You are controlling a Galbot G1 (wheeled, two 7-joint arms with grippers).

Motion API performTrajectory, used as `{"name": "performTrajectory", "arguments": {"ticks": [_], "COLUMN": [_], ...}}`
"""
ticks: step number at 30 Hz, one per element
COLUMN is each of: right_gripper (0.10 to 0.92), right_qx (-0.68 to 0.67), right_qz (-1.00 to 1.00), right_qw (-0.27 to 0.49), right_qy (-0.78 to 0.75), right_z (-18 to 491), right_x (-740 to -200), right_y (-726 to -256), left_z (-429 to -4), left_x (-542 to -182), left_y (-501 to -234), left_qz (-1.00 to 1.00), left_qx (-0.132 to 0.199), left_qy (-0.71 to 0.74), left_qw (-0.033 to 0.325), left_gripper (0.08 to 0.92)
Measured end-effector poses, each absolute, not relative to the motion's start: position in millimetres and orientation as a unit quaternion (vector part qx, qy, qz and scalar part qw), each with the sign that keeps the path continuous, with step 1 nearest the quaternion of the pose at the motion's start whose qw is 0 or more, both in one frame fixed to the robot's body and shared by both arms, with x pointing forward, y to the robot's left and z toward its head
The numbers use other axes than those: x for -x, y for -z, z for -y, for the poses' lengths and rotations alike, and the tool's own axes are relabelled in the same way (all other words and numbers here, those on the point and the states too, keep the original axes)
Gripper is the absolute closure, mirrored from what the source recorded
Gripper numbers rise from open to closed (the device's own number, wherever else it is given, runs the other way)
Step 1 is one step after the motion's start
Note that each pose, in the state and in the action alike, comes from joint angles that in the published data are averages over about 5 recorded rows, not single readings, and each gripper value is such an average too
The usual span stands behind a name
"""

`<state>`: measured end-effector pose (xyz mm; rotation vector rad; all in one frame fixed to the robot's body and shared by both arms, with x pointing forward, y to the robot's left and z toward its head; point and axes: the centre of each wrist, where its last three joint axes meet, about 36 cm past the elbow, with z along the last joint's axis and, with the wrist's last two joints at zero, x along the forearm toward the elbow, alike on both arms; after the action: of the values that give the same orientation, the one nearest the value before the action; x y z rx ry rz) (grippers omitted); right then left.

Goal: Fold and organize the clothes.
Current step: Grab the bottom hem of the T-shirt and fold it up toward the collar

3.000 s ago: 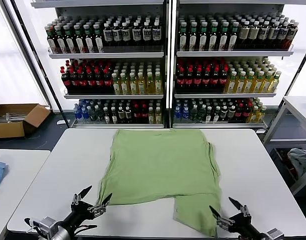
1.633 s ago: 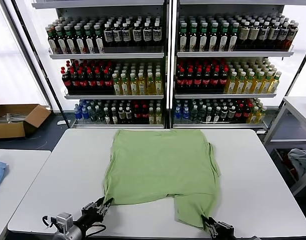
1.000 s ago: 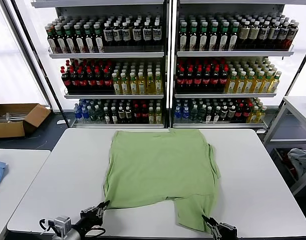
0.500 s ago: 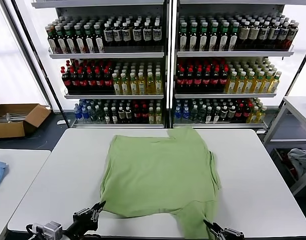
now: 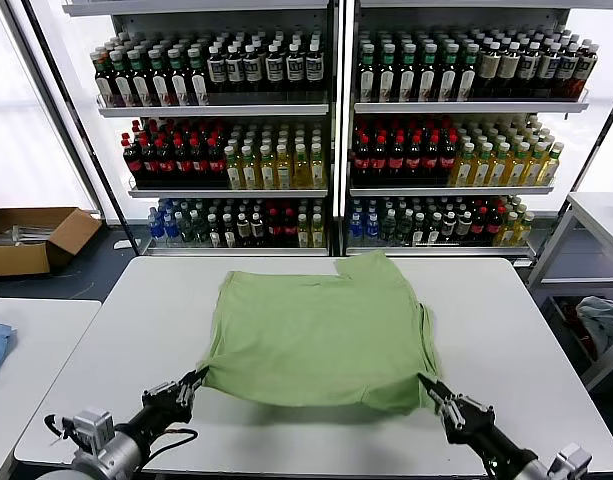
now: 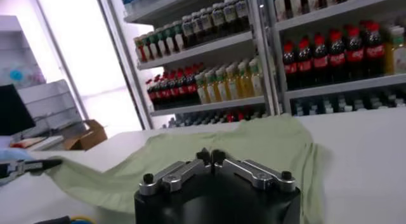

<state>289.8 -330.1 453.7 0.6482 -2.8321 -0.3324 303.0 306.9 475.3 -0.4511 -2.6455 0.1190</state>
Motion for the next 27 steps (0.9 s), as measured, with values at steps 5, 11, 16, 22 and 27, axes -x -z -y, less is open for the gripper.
{"name": "performTrajectory", "arguments": {"ticks": [5, 11, 16, 22, 27], "right_gripper": [0.917, 0.915, 0.825, 0.652, 0.504], "right_qx": [-0.21, -0.202, -0.205, -0.2, -0.191], "right_qz": [0.965, 0.964, 0.962, 0.964, 0.966], "right_qw": [0.106, 0.12, 0.137, 0.151, 0.16], "right_qy": [0.117, 0.122, 0.114, 0.094, 0.074], "right_z": [330.6, 324.9, 316.0, 315.2, 322.4], "right_x": [-328.3, -376.4, -407.4, -423.8, -420.6], "right_y": [-445.7, -428.6, -421.5, -420.9, -423.8], "left_z": [-317.2, -327.0, -332.5, -338.3, -342.9], "left_x": [-331.5, -367.0, -391.3, -404.6, -406.3], "left_y": [-468.6, -454.8, -440.2, -430.3, -428.5], "left_qz": [0.957, 0.956, 0.955, 0.955, 0.956], "left_qx": [0.168, 0.16, 0.149, 0.135, 0.126], "left_qy": [-0.067, -0.088, -0.099, -0.1, -0.094], "left_qw": [0.225, 0.229, 0.238, 0.244, 0.247], "left_gripper": [0.897, 0.897, 0.861, 0.692, 0.545]}}
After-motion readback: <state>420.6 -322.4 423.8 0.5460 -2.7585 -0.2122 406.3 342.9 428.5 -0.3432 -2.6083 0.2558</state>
